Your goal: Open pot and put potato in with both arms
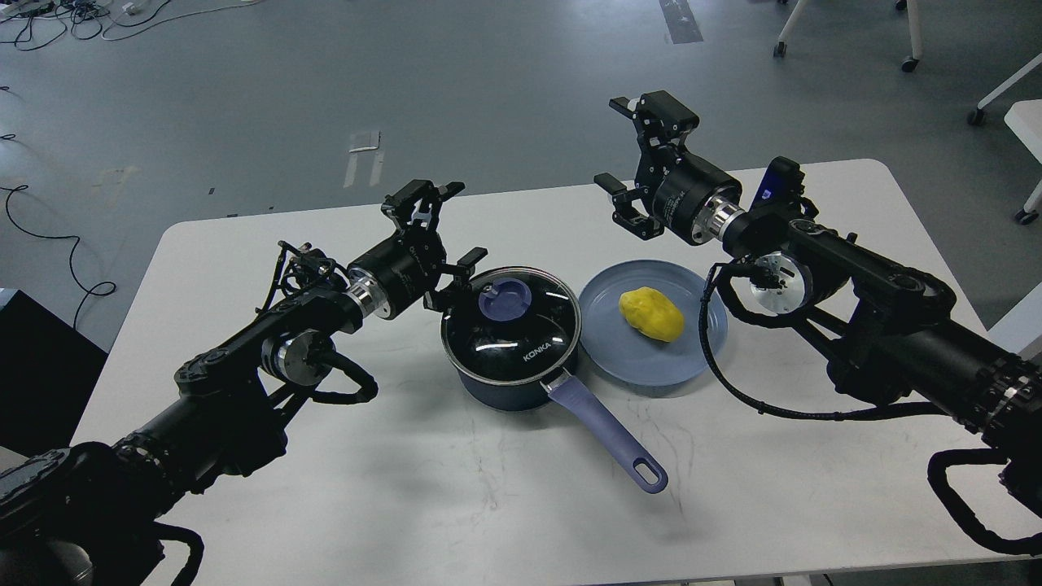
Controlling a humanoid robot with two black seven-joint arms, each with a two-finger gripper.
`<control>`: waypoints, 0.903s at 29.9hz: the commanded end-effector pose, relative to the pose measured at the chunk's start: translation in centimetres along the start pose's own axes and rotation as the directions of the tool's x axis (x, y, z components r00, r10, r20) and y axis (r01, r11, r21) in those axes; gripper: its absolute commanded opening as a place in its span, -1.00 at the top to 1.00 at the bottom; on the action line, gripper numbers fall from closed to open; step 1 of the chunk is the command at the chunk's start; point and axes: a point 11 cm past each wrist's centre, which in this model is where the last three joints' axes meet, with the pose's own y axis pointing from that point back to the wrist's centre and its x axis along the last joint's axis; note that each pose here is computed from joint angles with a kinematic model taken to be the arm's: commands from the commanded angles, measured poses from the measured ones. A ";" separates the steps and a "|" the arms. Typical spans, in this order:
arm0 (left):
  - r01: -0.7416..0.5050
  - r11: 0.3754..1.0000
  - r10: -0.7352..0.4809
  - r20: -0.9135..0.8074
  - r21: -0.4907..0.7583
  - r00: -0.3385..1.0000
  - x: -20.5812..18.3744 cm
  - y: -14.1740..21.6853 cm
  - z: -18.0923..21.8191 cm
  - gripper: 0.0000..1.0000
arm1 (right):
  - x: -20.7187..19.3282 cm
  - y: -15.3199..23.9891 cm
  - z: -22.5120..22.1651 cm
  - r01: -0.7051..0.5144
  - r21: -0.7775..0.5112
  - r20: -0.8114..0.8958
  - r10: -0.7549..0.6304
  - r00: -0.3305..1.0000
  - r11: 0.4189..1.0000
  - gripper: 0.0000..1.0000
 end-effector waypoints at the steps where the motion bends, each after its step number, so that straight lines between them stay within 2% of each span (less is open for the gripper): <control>1: -0.001 1.000 0.001 -0.002 0.000 1.000 0.1 0.1 0.0 -0.96 | 0.1 0.1 0.2 -0.004 -0.009 0.006 0.004 1.000 1.000 -1.00; 8: -0.005 1.000 0.005 -0.009 -0.010 1.000 0.3 0.2 0.2 -0.95 | -0.5 -0.2 0.4 0.007 -0.009 0.015 -0.007 1.000 1.000 -1.00; 27: 0.002 0.996 -0.002 0.000 -0.095 1.000 1.4 1.0 4.3 -0.96 | -0.8 -0.3 0.2 0.019 -0.009 0.009 -0.019 1.000 1.000 -1.00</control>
